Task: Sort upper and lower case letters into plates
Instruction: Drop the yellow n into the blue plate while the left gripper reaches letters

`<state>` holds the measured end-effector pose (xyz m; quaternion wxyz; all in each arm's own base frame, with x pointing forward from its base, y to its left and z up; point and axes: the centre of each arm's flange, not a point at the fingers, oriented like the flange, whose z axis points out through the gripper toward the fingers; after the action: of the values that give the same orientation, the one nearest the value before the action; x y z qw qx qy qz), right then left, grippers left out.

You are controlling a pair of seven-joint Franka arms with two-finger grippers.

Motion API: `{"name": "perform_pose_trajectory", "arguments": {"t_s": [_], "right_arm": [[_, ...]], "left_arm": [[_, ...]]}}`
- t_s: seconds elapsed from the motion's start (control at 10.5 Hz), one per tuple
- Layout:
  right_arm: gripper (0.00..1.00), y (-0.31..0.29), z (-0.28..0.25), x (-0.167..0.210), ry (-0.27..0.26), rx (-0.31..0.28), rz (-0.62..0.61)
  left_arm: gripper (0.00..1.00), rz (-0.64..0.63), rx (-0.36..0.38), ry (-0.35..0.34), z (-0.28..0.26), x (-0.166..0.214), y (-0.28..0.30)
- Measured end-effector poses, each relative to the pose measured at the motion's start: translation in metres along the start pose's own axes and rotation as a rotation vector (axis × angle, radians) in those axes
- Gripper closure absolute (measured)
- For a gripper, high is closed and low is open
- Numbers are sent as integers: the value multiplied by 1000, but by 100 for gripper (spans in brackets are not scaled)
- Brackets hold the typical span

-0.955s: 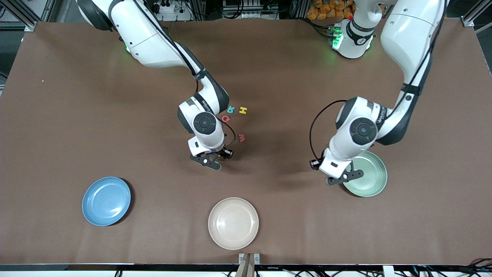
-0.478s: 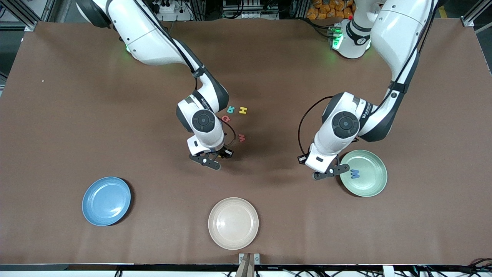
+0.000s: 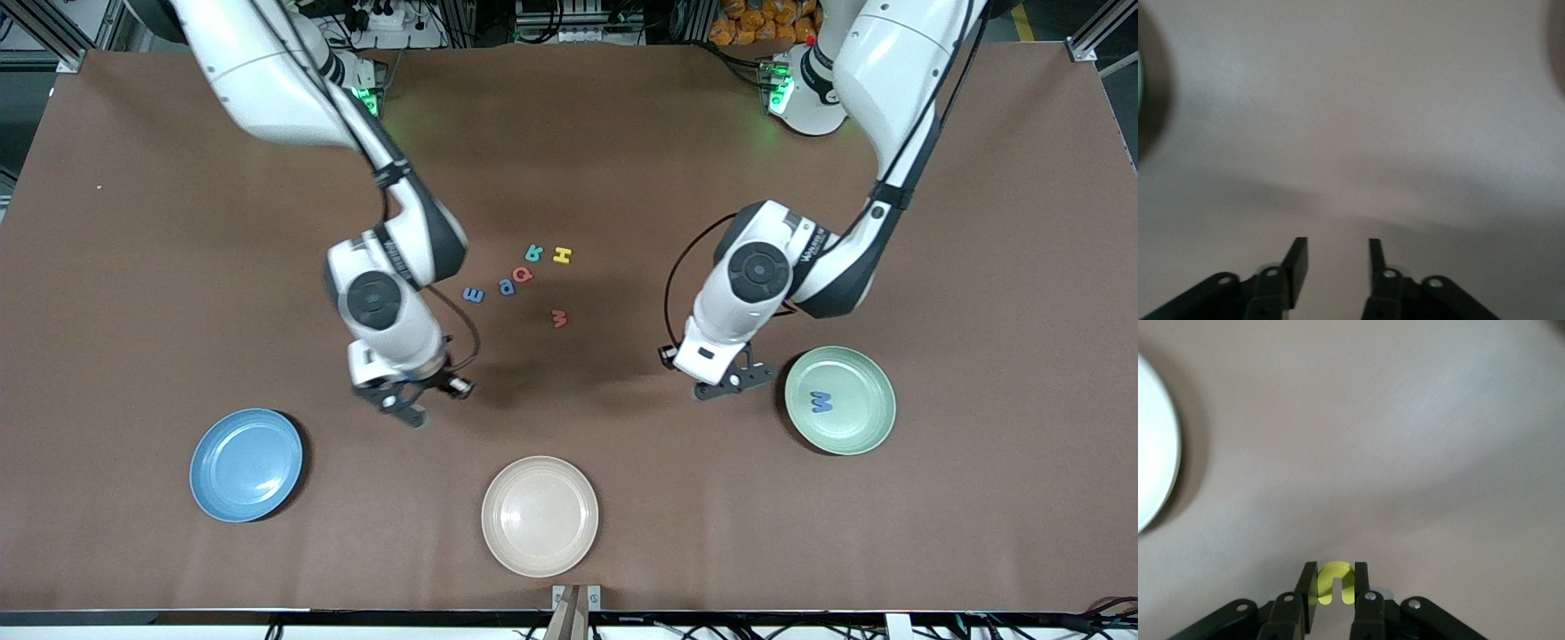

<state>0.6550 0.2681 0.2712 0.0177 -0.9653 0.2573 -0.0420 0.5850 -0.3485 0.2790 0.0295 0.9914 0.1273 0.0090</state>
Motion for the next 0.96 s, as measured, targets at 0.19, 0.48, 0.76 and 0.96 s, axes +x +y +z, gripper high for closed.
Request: {"name": "perform_pose_trajectory", "arguments": {"t_s": [0.19, 0.48, 0.76, 0.96], "right_arm": [[74, 46, -3, 55, 16, -7, 17], [74, 133, 1, 128, 19, -72, -92], [74, 213, 14, 174, 0, -148, -184], [74, 223, 25, 177, -6, -176, -206]], "left_arm": [[25, 58, -1, -6, 2, -33, 30], [0, 154, -28, -25, -2, -87, 75], [0, 90, -22, -60, 8, -168, 122], [0, 129, 8, -93, 35, -214, 139]]}}
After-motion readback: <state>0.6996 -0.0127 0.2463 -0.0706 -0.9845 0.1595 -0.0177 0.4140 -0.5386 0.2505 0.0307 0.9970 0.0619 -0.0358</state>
